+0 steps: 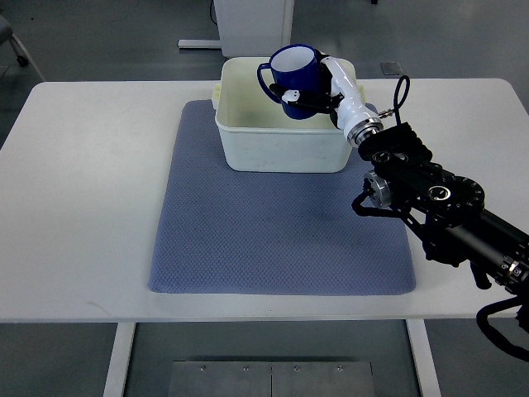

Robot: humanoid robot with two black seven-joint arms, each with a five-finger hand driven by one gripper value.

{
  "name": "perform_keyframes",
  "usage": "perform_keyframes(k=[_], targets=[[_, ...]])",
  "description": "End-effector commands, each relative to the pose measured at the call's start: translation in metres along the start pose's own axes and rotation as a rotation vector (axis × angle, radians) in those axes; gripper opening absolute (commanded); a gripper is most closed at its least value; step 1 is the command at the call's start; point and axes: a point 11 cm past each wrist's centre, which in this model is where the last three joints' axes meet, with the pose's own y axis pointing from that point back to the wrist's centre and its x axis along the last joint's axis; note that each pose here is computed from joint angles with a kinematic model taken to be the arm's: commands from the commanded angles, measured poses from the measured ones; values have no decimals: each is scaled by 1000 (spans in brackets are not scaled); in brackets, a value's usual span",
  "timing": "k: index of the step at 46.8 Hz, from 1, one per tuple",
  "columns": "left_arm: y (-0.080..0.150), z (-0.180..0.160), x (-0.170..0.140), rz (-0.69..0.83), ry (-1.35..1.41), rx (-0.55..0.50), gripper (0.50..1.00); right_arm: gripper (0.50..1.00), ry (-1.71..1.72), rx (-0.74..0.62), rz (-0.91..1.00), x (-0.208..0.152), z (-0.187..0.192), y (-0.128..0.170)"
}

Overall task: Place cup in box with right hand
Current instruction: 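Lower the mug into the tub and open the right hand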

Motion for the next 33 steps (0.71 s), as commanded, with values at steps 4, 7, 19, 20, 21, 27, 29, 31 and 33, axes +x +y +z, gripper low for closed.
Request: perform_keyframes(k=[4,7,19,20,21,27,29,31,33], targets=[[0,0,0,-1,-3,0,1000,987,0,-1,0,0,0,0],[0,0,0,-1,0,0,1000,989,0,3,-1,0,-1,0],[0,0,0,-1,0,0,1000,993,-14,21,-18,-7,-10,-2],[0,0,0,-1,0,0,1000,993,-16,26,-24,-8,-12,-2],[0,0,0,-1,0,0,1000,993,-15,29,-25,-8,-13,-3],[0,0,0,-1,0,0,1000,993,-11,44,-14,7,-22,-1],[0,0,0,-1,0,0,1000,993,-5,48,-10,13,-24,0],[0,0,0,-1,0,0,1000,993,2,49,-4,20,-26,1],[0,0,0,-1,-3,0,1000,993,3,49,4,26,-26,3]])
